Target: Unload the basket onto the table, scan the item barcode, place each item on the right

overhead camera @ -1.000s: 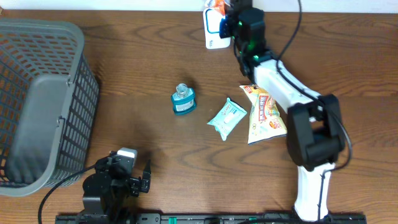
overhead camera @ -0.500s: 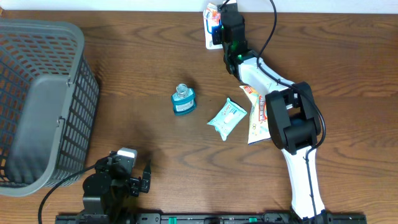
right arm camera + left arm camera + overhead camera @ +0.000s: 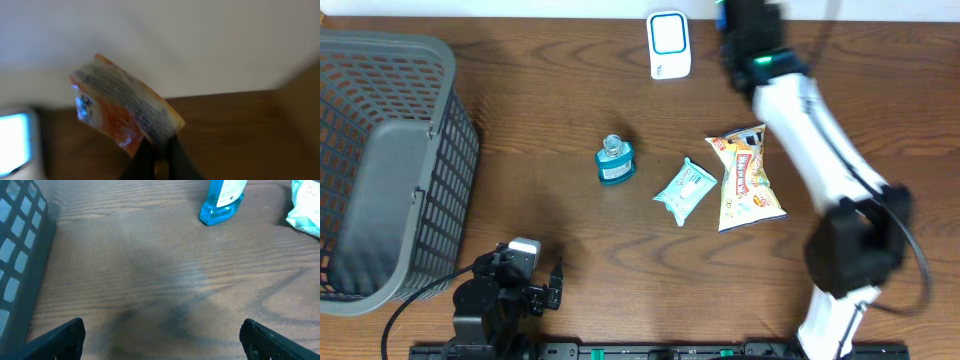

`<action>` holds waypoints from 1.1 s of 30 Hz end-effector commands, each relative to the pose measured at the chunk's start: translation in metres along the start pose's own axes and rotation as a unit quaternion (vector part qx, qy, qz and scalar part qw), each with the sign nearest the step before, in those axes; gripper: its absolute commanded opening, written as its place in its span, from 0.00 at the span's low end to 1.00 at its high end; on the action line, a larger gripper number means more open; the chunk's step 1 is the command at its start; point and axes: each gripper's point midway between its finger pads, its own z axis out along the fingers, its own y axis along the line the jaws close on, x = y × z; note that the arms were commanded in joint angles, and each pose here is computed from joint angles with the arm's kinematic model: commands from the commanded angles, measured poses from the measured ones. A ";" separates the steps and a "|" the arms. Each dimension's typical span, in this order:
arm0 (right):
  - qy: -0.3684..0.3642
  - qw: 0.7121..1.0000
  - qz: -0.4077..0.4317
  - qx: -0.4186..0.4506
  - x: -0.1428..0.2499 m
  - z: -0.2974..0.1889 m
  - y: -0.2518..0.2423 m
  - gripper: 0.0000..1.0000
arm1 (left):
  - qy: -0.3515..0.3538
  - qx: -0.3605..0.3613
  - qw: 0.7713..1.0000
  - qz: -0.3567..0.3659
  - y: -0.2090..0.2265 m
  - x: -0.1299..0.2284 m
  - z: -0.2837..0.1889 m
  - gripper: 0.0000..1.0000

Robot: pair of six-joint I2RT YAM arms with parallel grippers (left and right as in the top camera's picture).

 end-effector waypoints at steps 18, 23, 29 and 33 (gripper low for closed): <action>0.377 0.842 0.209 0.324 0.303 0.076 -0.379 0.01 | -0.004 0.007 1.000 -0.003 -0.003 -0.001 -0.001 0.99; 0.406 0.829 0.257 0.286 0.337 0.083 -0.384 0.05 | -0.004 0.007 1.000 -0.003 -0.003 -0.001 -0.001 0.99; 0.371 0.864 0.315 0.131 0.278 0.086 -0.353 0.80 | -0.004 0.007 1.000 -0.003 -0.003 -0.001 -0.001 0.99; 0.316 0.884 0.339 0.058 0.215 0.065 -0.335 0.95 | -0.004 0.007 1.000 -0.003 -0.003 -0.001 -0.001 0.99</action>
